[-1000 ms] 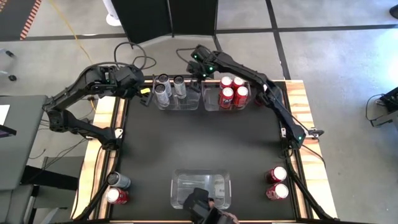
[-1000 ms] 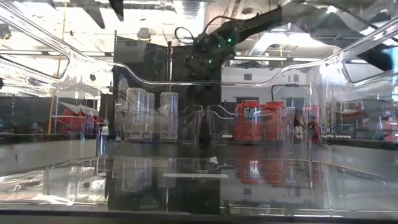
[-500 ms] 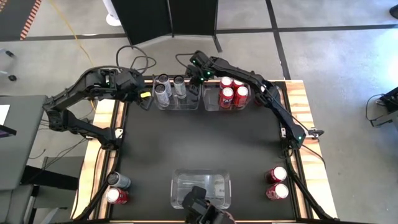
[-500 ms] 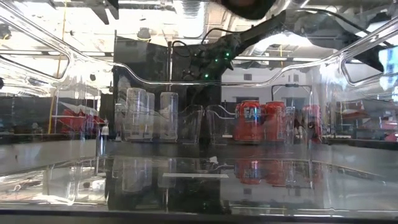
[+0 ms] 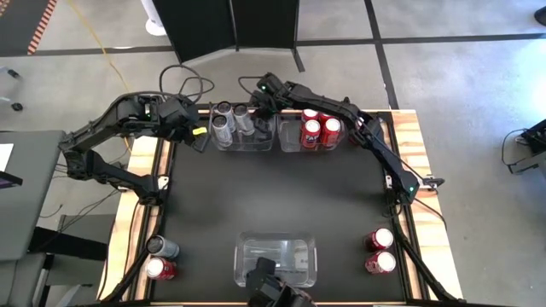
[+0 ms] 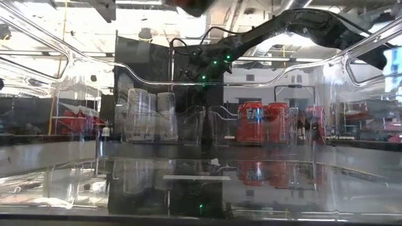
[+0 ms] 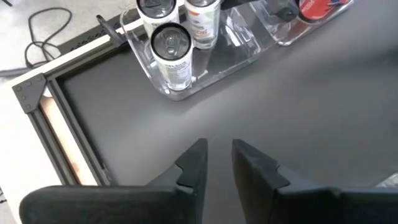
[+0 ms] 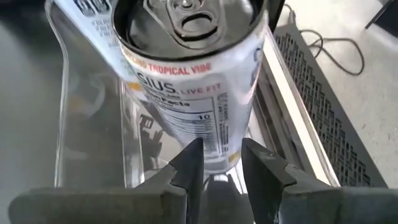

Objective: Sort soda cans
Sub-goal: Put the top white soda can into the top left transparent bin, then put the white soda can into the top left transparent bin

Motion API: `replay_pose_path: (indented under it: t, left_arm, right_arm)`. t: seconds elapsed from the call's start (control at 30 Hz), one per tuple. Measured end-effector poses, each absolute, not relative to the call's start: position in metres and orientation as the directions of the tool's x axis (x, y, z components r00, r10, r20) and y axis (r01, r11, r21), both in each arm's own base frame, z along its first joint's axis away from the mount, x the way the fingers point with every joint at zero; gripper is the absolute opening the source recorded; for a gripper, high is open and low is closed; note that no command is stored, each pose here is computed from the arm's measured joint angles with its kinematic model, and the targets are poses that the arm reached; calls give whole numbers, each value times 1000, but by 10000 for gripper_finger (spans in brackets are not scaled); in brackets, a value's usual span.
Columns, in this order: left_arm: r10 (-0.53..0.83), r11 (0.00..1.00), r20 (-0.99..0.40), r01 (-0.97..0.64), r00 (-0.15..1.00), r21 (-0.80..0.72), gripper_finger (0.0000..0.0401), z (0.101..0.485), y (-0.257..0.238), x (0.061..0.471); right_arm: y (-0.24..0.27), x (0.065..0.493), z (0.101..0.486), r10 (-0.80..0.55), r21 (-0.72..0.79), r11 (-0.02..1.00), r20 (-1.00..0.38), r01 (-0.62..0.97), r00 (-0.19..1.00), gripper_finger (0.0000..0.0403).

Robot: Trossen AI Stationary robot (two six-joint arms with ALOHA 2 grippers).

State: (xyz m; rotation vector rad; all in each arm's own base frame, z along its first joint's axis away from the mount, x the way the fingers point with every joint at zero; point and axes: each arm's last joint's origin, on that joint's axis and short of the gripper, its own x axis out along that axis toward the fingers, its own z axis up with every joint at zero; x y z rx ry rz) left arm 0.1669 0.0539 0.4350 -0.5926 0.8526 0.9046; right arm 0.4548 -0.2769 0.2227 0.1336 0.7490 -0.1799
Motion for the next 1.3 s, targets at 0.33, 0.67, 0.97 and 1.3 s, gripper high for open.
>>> replay_pose_path:
  t: [0.33, 0.67, 0.97, 1.3]
  left_arm:
    - [413, 474, -841, -871, 349, -129, 66, 435, 53, 167]
    - [273, 565, -874, -802, 403, -193, 67, 434, 49, 168]
    - [87, 641, -892, -711, 444, -291, 68, 433, 31, 172]
    - [-74, 444, -904, -798, 421, -408, 184, 427, -24, 175]
  right_arm:
    - [-282, 450, 221, -116, 89, 965, -701, 247, 704, 122]
    - [-297, 424, 227, -106, 201, 897, -766, 393, 635, 127]
    - [-283, 400, 309, -177, 156, 918, -659, 364, 731, 158]
    - [-252, 369, 376, -198, 132, 932, -591, 336, 782, 192]
